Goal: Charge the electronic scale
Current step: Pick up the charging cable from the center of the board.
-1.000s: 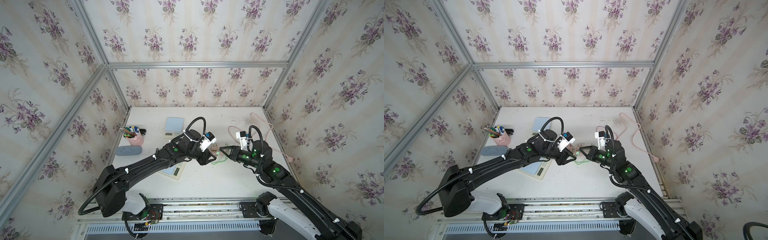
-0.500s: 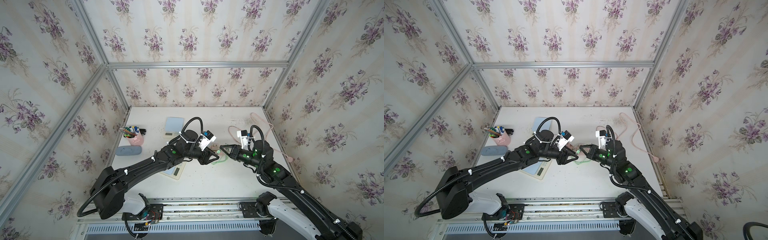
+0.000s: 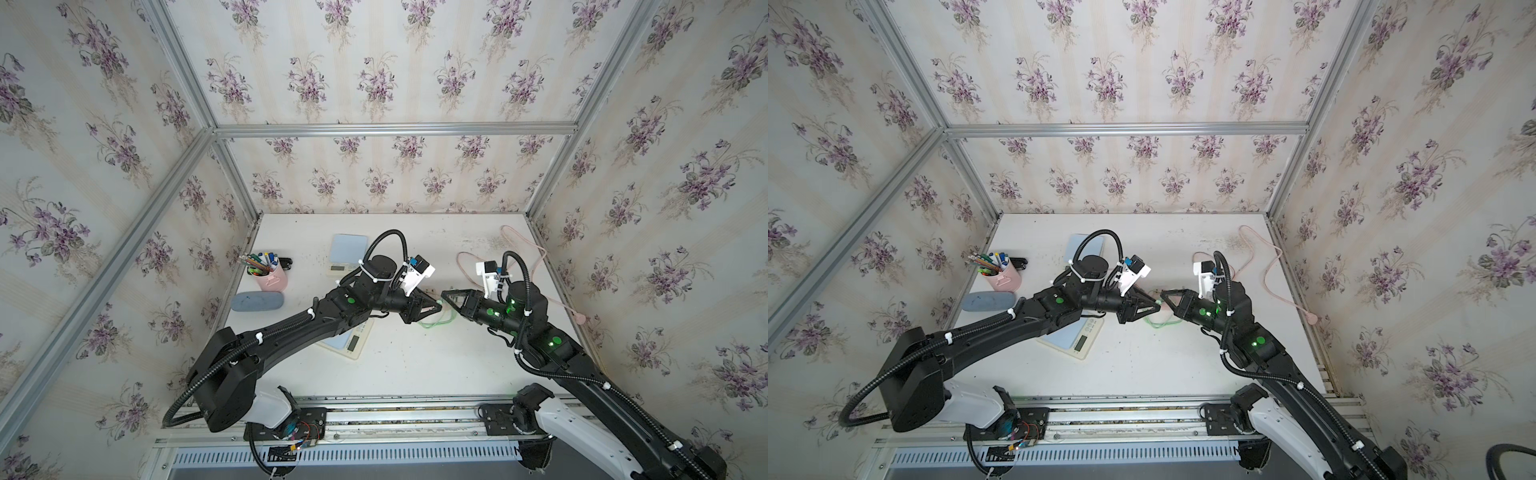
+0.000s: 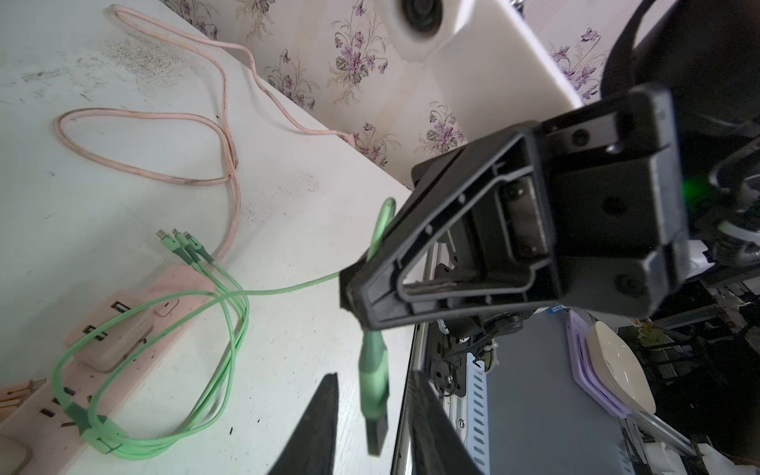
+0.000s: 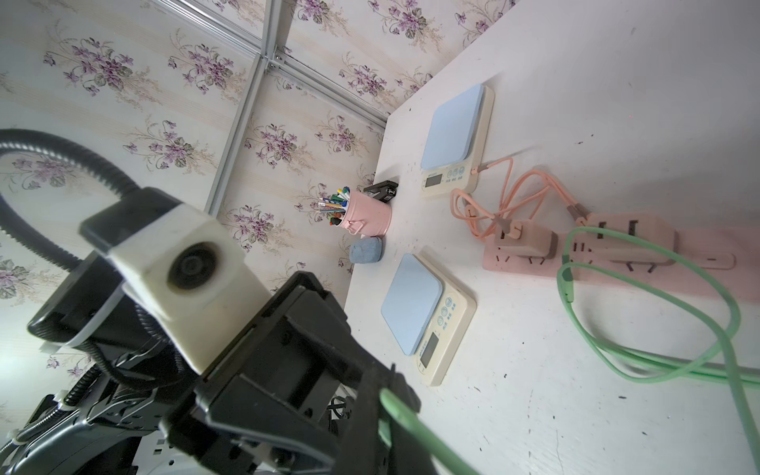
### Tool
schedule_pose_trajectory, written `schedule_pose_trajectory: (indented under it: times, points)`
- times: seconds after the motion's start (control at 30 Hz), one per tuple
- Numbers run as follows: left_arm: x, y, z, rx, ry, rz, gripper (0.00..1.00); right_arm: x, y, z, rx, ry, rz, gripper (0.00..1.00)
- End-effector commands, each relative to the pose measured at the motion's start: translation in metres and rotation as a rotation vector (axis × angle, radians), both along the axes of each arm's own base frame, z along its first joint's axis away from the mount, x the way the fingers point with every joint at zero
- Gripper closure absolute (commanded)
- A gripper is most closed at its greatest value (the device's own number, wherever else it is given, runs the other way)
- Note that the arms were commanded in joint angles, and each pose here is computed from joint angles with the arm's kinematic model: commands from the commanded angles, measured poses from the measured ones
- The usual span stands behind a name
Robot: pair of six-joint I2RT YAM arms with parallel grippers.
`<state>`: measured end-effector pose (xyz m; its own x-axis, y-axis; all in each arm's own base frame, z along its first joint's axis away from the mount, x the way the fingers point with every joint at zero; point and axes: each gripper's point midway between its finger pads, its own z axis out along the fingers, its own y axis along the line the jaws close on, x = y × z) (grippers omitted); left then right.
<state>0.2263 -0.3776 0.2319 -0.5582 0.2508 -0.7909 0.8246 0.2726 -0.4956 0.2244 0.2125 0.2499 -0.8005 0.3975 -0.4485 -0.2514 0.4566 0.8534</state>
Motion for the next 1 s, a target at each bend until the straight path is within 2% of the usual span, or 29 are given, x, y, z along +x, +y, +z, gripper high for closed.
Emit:
schedule_pose_trajectory:
  times: [0.0, 0.1, 0.2, 0.23, 0.27, 0.3, 0.37, 0.47, 0.6, 0.8, 0.97]
  points:
    - [0.001, -0.004, 0.013, -0.041, -0.009, -0.017, 0.79, 0.0, 0.002, 0.012, 0.041, -0.028, 0.007, 1.0]
    - [0.0, -0.004, 0.012, -0.042, -0.001, -0.026, 0.84, -0.001, 0.001, 0.015, 0.048, -0.037, 0.0, 1.0]
    - [-0.002, -0.004, 0.011, -0.046, 0.006, -0.04, 0.99, -0.003, 0.003, 0.02, 0.053, -0.066, 0.019, 1.0]
    - [-0.004, -0.004, 0.012, -0.048, 0.008, -0.05, 1.0, -0.005, 0.004, 0.022, 0.047, -0.091, 0.041, 1.0]
    - [-0.006, -0.004, 0.013, -0.053, 0.009, -0.062, 1.0, -0.007, 0.006, 0.024, 0.039, -0.115, 0.064, 0.97]
    - [-0.007, -0.002, 0.014, -0.059, 0.012, -0.078, 1.0, -0.01, 0.008, 0.027, 0.022, -0.15, 0.098, 0.87]
    - [-0.01, 0.001, 0.019, -0.077, 0.022, -0.111, 1.0, -0.016, 0.011, 0.036, -0.02, -0.211, 0.166, 0.74]
    - [-0.016, 0.005, 0.026, -0.098, 0.034, -0.16, 1.0, -0.02, 0.011, 0.044, -0.085, -0.272, 0.245, 0.67]
    - [-0.023, 0.009, 0.031, -0.09, 0.036, -0.205, 1.0, -0.023, 0.013, 0.049, -0.119, -0.297, 0.341, 0.66]
    - [-0.027, 0.009, 0.034, -0.104, 0.049, -0.233, 1.0, -0.036, 0.019, 0.037, -0.162, -0.279, 0.478, 0.62]
    - [-0.028, 0.008, 0.036, -0.113, 0.059, -0.254, 1.0, -0.046, 0.021, 0.03, -0.161, -0.28, 0.546, 0.68]
